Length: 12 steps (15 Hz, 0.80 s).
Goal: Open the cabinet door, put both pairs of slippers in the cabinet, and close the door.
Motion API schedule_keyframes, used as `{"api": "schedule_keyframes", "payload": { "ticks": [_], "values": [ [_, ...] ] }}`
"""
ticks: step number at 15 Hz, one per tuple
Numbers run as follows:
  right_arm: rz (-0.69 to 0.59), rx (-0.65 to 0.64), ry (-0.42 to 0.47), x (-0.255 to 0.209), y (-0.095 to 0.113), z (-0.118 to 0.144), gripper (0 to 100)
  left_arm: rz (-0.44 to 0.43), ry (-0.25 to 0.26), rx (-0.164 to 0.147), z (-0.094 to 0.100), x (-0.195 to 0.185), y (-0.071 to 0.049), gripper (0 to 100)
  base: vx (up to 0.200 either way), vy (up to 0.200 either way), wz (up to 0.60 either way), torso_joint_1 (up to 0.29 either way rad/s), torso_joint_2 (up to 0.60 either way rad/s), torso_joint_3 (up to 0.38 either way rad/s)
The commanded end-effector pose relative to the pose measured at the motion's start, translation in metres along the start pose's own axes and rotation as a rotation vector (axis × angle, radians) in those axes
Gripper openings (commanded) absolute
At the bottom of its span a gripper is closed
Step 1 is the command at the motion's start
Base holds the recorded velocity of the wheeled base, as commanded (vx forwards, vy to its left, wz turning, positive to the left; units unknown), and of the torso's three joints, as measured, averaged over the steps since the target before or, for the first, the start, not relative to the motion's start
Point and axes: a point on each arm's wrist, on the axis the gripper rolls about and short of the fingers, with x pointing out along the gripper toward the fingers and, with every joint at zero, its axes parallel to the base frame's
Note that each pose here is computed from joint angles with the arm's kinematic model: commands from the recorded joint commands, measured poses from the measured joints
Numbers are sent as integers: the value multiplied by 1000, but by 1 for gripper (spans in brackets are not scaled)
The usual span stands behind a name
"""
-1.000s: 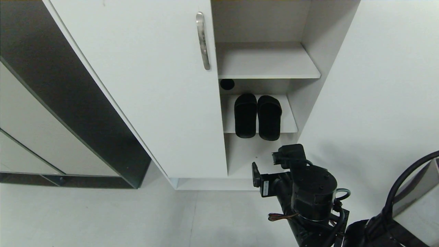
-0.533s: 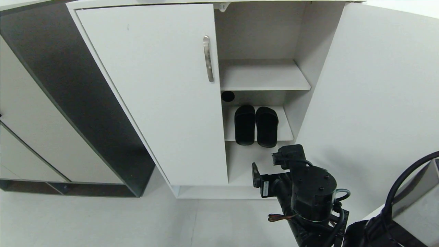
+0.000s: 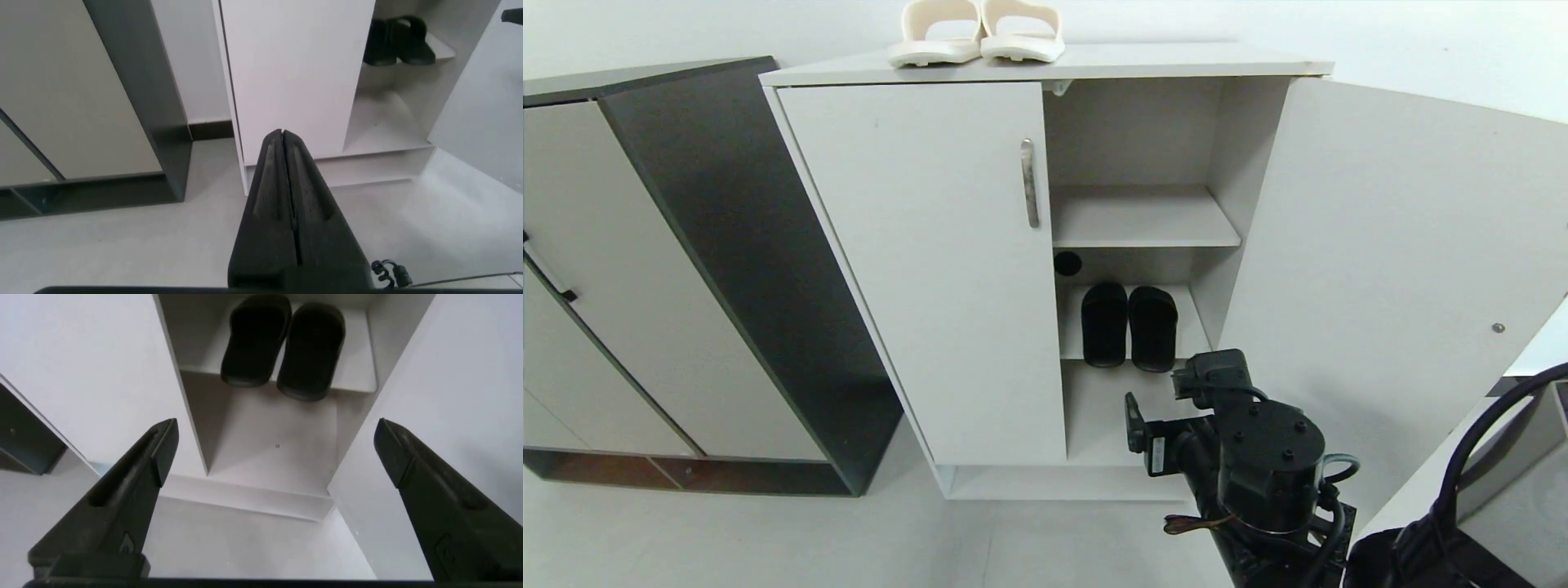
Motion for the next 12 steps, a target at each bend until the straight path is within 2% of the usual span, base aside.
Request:
{"api": "schedule_keyframes", "payload": {
  "ticks": [1,4,12],
  "values": [
    [0,-6,6,0,0,-2,100,0,0,1,0,0,0,0,0,0,0,2,2,168],
    [0,-13,12,-2,-2,-4,100,0,0,-1,0,0,0,0,0,0,0,1,4,32],
    [1,-23,17,-3,-3,-6,100,0,0,-1,0,0,0,0,0,200,0,4,1,7]
  ]
}}
